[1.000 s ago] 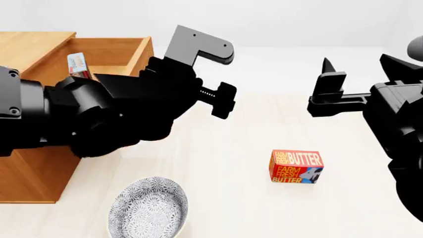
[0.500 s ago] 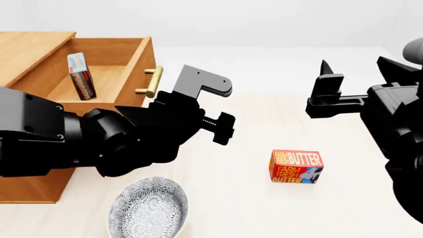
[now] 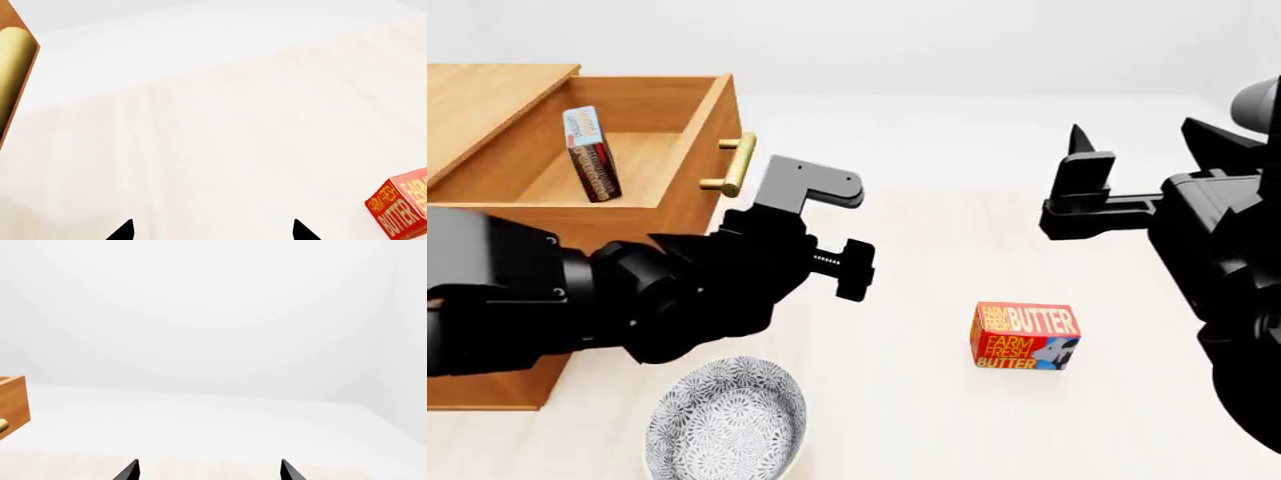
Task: Put the chocolate pudding in the top drawer of the cabinet and close it.
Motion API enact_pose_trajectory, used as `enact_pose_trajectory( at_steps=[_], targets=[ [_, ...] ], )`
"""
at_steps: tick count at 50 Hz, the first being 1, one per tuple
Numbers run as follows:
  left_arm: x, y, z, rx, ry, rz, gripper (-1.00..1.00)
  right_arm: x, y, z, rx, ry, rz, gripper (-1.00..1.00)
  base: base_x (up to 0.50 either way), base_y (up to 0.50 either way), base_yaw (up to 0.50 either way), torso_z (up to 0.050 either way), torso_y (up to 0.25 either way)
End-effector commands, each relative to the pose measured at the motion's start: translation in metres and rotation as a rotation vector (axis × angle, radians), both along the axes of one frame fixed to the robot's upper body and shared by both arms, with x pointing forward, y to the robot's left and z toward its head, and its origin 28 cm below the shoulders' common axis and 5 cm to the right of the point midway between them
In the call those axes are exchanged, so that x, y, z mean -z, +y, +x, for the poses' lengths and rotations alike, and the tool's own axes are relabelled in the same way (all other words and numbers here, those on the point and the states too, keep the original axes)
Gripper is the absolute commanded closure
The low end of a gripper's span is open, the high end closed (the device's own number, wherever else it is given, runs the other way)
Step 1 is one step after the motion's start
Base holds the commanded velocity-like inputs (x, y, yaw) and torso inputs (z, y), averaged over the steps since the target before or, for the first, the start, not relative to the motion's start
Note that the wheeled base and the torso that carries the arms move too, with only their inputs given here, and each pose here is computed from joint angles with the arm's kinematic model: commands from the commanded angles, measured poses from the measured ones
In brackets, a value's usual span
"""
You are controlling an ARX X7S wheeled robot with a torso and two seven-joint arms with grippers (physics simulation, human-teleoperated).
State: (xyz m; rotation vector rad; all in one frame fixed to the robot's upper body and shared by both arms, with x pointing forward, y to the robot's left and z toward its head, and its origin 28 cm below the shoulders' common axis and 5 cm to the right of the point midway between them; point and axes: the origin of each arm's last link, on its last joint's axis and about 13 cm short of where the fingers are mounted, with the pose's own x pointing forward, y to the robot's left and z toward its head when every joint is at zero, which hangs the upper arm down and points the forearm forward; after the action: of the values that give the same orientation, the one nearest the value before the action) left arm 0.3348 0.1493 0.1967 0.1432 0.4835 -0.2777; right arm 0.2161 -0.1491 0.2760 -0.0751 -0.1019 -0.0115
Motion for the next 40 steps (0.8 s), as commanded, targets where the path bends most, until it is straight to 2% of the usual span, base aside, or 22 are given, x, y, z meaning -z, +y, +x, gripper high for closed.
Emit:
enact_pose_trajectory(
  at_steps=[1,17,40],
  targets=[
    [0.006,0.009,0.004,-0.052,0.017,-0.005,-1.00,0.002,0.001,0.002,-0.002,0.005,0.002,-1.00,0.00,0.00,0.00,0.000,0.000],
    [0.011,0.029,0.015,-0.165,0.025,-0.021,-1.00,0.003,0.002,0.002,-0.004,0.007,0.000,-1.00,0.00,0.00,0.00,0.000,0.000],
    [0.011,0.050,0.019,-0.277,0.017,-0.036,-1.00,0.004,0.003,0.003,-0.008,0.008,0.002,-1.00,0.00,0.00,0.00,0.000,0.000]
  ],
)
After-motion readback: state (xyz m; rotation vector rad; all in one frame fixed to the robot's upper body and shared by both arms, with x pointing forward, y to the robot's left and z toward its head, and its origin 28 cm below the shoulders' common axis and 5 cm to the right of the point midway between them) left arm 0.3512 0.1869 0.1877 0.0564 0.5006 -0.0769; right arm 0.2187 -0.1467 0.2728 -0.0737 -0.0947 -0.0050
